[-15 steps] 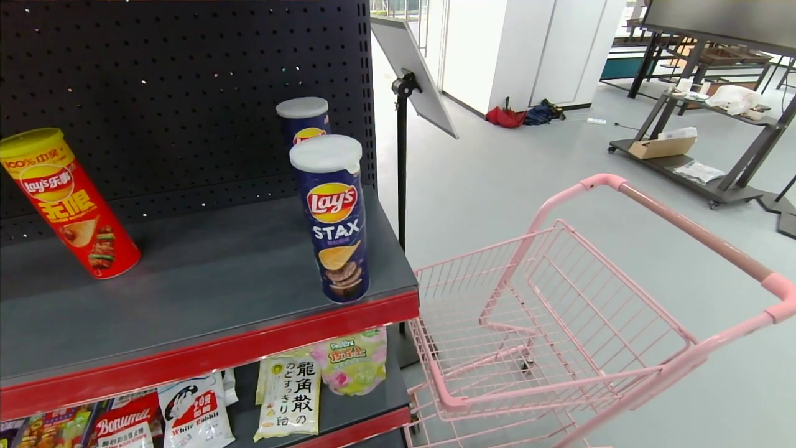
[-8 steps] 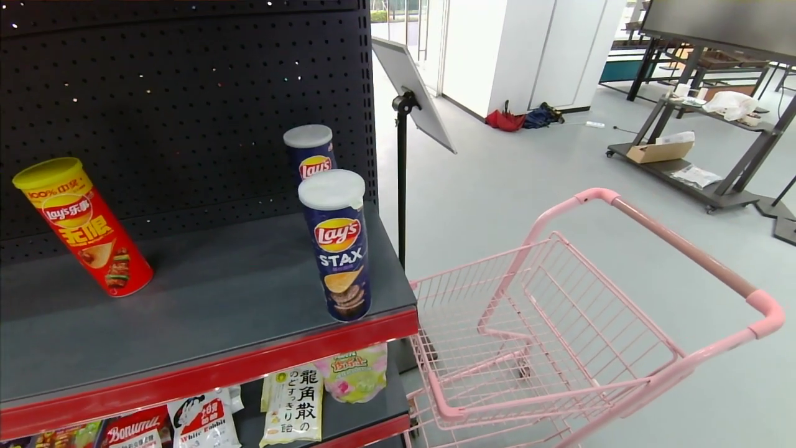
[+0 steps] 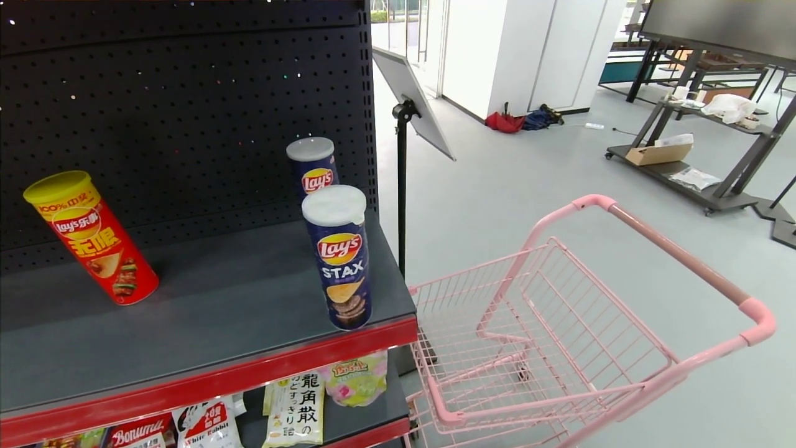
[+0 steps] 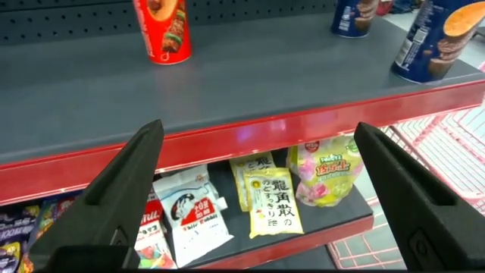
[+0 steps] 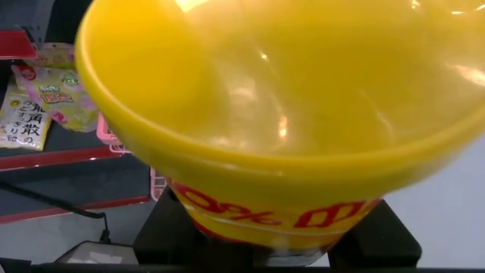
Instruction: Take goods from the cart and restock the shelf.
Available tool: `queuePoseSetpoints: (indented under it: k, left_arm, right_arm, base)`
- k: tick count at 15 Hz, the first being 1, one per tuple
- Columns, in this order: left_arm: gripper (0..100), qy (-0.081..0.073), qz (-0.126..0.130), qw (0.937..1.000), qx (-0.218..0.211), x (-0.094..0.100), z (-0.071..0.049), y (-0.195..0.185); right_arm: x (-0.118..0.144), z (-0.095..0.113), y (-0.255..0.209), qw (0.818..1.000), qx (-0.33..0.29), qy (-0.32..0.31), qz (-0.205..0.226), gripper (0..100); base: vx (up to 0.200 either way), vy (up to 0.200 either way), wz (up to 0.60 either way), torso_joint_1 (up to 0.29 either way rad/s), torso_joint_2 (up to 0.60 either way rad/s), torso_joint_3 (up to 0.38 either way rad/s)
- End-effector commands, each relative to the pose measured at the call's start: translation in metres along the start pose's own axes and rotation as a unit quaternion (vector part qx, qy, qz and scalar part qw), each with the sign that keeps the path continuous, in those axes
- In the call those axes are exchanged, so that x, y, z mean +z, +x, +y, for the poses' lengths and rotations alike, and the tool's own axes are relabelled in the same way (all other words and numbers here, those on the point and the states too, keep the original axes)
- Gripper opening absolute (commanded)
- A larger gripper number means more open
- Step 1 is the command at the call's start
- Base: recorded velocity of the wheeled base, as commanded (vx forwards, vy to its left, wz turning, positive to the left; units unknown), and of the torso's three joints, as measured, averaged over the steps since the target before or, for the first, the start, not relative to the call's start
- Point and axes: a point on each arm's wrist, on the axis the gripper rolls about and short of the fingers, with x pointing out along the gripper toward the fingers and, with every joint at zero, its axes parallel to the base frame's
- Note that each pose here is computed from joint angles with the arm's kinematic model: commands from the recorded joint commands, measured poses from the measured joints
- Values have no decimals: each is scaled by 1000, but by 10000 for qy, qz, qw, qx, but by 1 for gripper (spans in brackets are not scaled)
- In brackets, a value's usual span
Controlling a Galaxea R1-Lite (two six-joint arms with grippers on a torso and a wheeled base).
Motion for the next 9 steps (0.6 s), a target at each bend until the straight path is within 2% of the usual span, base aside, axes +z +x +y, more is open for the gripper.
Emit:
queuePoseSetpoints:
  k: [1, 6, 9]
  left_arm:
    - [100, -2, 4, 10000, 1, 0, 0, 0]
    - [100, -2, 4, 10000, 1, 0, 0, 0]
    - [100, -2, 12, 10000, 1, 0, 0, 0]
  right_arm:
    - [-1, 0, 2, 10000, 1, -25, 45, 0]
    - [-4, 1, 2, 10000, 4, -37, 67, 0]
    - [-10, 1, -1, 10000, -46, 8, 28, 0]
  base:
    - [0, 0, 600, 12, -2, 2]
    - [0, 0, 600, 7, 2, 1]
    - [0, 0, 0, 0, 0, 0]
